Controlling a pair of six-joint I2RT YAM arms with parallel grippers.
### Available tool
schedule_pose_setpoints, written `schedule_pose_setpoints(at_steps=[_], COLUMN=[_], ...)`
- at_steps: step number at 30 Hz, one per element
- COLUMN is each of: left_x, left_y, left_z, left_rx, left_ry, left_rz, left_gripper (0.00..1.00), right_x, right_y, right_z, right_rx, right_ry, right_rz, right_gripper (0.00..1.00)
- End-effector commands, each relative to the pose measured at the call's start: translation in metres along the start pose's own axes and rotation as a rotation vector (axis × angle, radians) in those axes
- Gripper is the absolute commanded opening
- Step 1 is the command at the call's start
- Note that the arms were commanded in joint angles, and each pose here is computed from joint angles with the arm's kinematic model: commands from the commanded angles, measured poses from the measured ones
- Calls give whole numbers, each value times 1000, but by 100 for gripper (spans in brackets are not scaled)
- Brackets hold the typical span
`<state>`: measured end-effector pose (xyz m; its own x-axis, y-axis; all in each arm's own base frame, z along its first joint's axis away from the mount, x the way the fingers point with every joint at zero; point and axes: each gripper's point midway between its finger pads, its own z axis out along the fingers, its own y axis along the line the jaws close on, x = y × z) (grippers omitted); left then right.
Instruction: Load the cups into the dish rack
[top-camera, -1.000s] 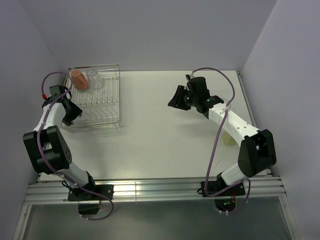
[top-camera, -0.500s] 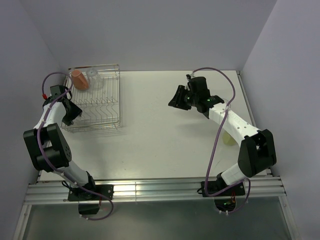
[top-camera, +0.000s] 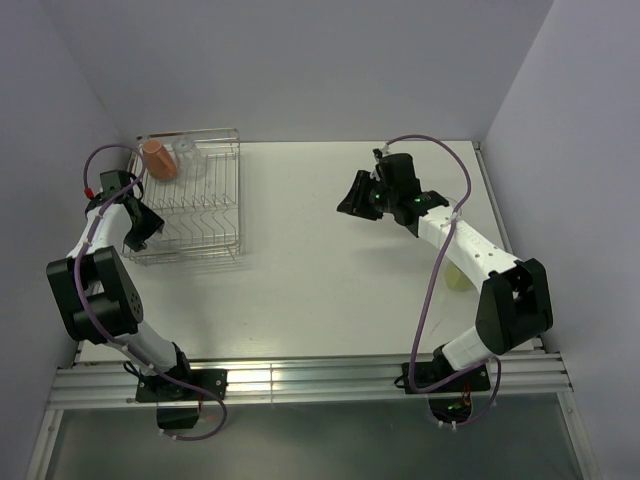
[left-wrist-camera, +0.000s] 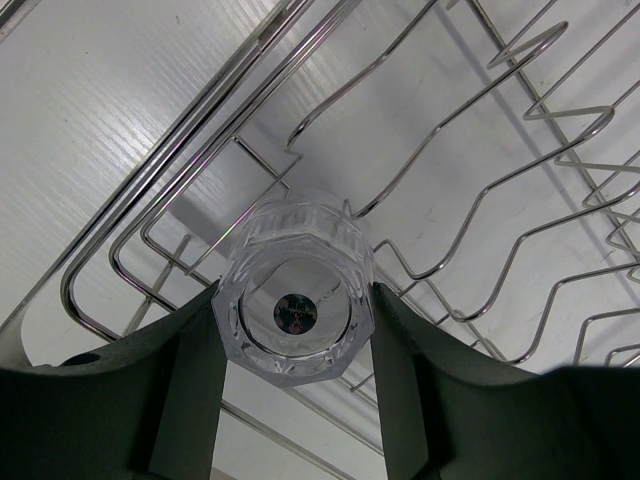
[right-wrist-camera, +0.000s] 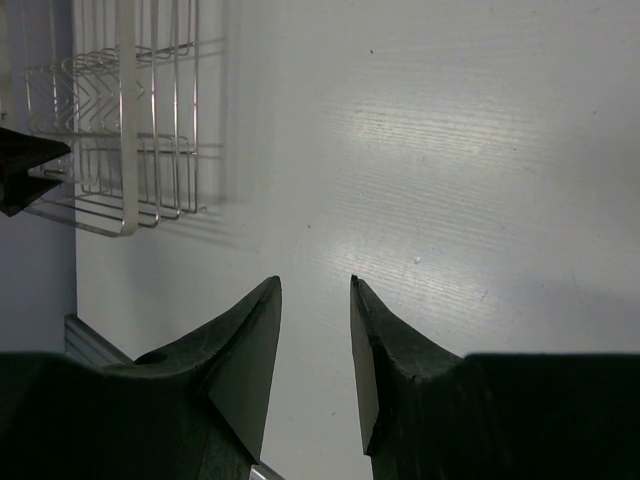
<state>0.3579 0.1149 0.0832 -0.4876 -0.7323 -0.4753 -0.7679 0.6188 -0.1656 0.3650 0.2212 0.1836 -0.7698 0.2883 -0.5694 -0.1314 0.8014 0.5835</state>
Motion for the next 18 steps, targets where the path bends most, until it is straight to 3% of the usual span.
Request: schedule_pose_setpoints(at_steps=[1,6,7,18], left_x=[14,11,10,-10], left_y=[38,45,46,54], left_z=[16,14,13,-4], left_rx=[-154,-186,-193,-242], left_ry=[39,15,10,-84], left_rz=[-27,-31,-35,-69], left_gripper=[13,7,1,0], right_x=[-8,-8,-8,-9], right_y=[2,2,2,1], right_z=[-2,-2,-2,-5], right_rx=[-12,-12,-13,-15], right_ry=[-25,-25,-26,-33], right_rz=[-18,-17,-17,-18], right_gripper=[41,41,41,41])
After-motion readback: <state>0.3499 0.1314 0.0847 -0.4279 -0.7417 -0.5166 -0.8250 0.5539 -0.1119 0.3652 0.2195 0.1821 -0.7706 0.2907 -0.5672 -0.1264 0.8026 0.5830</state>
